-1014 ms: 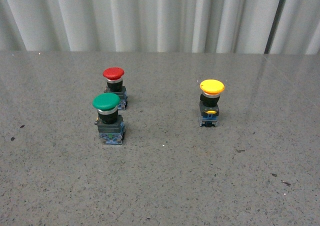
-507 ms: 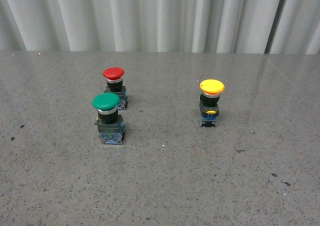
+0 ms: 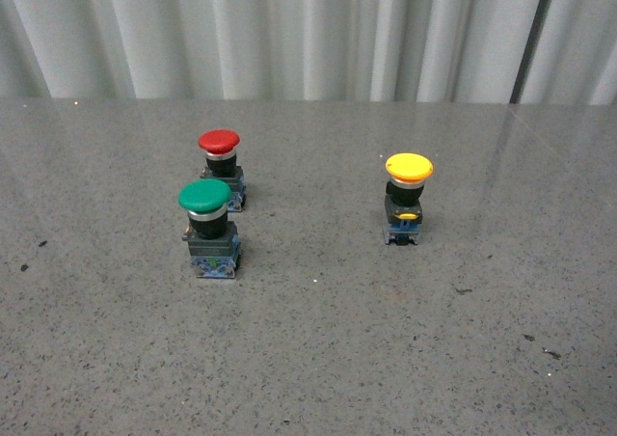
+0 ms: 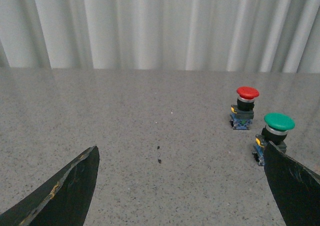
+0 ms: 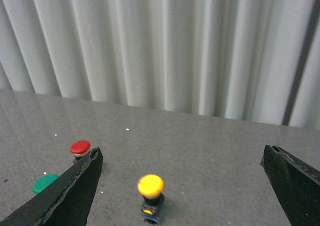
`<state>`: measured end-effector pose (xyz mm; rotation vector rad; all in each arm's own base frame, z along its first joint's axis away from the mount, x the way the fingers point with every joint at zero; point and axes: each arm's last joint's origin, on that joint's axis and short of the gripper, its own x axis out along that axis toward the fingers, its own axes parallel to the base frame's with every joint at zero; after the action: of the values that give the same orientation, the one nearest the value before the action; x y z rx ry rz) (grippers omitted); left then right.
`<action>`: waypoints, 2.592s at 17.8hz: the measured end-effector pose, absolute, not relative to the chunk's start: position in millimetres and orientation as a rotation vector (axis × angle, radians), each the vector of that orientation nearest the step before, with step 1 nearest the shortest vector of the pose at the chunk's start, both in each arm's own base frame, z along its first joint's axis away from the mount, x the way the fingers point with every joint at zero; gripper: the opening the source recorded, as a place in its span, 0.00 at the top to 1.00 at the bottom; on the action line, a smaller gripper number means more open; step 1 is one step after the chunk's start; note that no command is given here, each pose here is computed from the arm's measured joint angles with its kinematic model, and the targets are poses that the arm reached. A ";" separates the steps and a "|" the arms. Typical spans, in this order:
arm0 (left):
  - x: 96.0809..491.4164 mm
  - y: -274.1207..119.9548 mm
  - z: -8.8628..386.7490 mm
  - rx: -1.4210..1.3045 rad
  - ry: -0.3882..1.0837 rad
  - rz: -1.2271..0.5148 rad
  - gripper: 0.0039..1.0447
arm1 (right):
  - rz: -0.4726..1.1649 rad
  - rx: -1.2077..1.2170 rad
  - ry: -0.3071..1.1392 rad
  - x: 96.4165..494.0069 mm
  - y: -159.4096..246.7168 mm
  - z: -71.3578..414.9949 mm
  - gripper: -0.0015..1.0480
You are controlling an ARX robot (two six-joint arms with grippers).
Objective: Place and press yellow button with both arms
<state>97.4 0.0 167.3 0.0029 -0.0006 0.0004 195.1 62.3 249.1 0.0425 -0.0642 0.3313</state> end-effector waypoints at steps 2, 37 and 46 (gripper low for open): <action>97.4 0.0 167.3 0.003 -0.001 0.000 0.06 | 0.350 0.042 -0.051 207.3 72.4 250.0 0.06; 97.4 0.0 167.3 0.003 -0.001 0.000 0.06 | 0.314 -0.078 0.460 332.5 162.1 173.4 0.98; 97.4 0.0 167.3 0.003 -0.001 0.000 0.06 | 0.298 -0.087 0.493 335.3 158.2 166.5 0.98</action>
<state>97.4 0.0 167.3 0.0029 -0.0006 0.0000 335.3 158.2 166.5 -0.0875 0.4930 0.2982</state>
